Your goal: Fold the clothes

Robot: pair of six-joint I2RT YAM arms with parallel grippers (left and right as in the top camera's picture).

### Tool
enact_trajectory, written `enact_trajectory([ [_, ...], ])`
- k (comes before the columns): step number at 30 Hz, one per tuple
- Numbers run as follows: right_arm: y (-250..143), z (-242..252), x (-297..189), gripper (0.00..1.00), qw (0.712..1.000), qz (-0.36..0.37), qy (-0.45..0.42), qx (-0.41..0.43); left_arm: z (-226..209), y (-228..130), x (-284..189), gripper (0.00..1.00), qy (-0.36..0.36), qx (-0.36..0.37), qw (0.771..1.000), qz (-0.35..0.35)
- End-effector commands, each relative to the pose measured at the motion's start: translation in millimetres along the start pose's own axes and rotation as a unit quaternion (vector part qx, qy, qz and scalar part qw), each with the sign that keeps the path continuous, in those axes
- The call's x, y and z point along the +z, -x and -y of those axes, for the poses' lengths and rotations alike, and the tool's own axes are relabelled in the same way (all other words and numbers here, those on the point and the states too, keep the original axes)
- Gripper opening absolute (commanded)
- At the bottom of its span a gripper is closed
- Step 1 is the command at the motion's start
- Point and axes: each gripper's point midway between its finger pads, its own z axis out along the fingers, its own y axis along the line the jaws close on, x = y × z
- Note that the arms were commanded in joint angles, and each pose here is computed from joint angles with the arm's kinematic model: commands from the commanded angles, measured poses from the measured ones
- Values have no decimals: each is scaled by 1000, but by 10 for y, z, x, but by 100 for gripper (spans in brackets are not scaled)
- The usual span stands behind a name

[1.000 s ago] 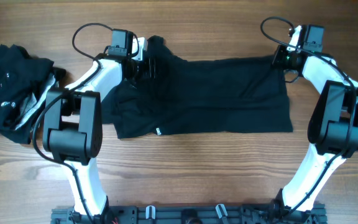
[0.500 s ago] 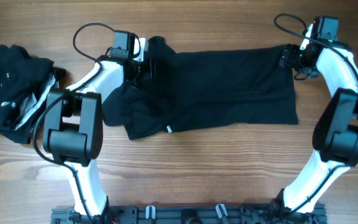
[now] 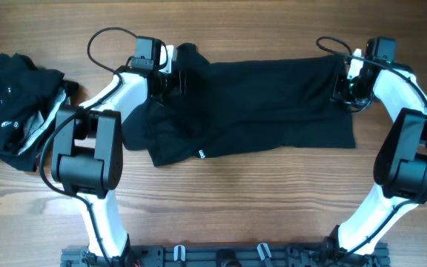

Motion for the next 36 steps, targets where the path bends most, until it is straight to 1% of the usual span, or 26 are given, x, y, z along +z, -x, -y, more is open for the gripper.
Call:
enact_trajectory([
  [1,-12,-14,103,46,1000,9,12,9,-233,-255,134,63,40,-6,999,-31],
  [4,35,-14,126,40,1000,18,12,7,-230,-255,135,63,40,-6,999,-31],
  [5,19,-8,165,35,1000,15,12,8,-230,-255,135,63,40,-6,999,-31],
  [7,-38,4,244,31,1000,3,12,13,-230,-256,135,63,40,-6,999,-31],
  [8,-63,10,282,27,1000,-3,12,14,-230,-256,135,63,40,-6,999,-31],
  [10,-47,12,290,10,1000,1,12,14,-230,-256,135,63,40,-6,999,-31],
  [11,-28,69,288,5,999,5,-5,31,-230,-256,135,63,40,-6,999,-31],
  [15,111,407,156,4,991,30,-104,84,-236,-274,133,62,41,-7,999,-34],
  [18,290,645,-46,4,974,72,-173,130,-238,-289,132,62,42,-8,998,-38],
  [20,352,731,-97,5,968,88,-193,133,-239,-293,131,62,42,-8,998,-38],
  [23,346,872,-134,4,963,90,-210,142,-237,-292,132,62,42,-8,998,-38],
  [24,343,878,-131,6,964,89,-207,143,-238,-290,132,62,42,-8,998,-38],
  [25,341,838,-110,17,968,85,-193,137,-239,-289,132,62,42,-8,998,-37],
  [26,319,682,-65,52,980,71,-149,113,-217,-233,124,66,37,-7,999,-27],
  [28,315,597,-127,60,983,69,-128,114,-73,-61,34,72,9,2,1000,0],
  [29,375,524,-264,71,984,83,-111,112,40,174,-115,74,-4,14,999,38],
  [30,415,489,-345,77,984,93,-103,111,111,341,-226,76,-10,22,998,66],
  [31,492,404,-516,78,984,112,-84,109,197,557,-354,77,-18,34,994,104],
  [34,575,73,-928,78,986,142,-6,82,277,949,-507,80,-31,52,982,178],
  [36,482,8,-1045,78,988,131,7,83,201,1088,-526,81,-27,53,977,207],
])
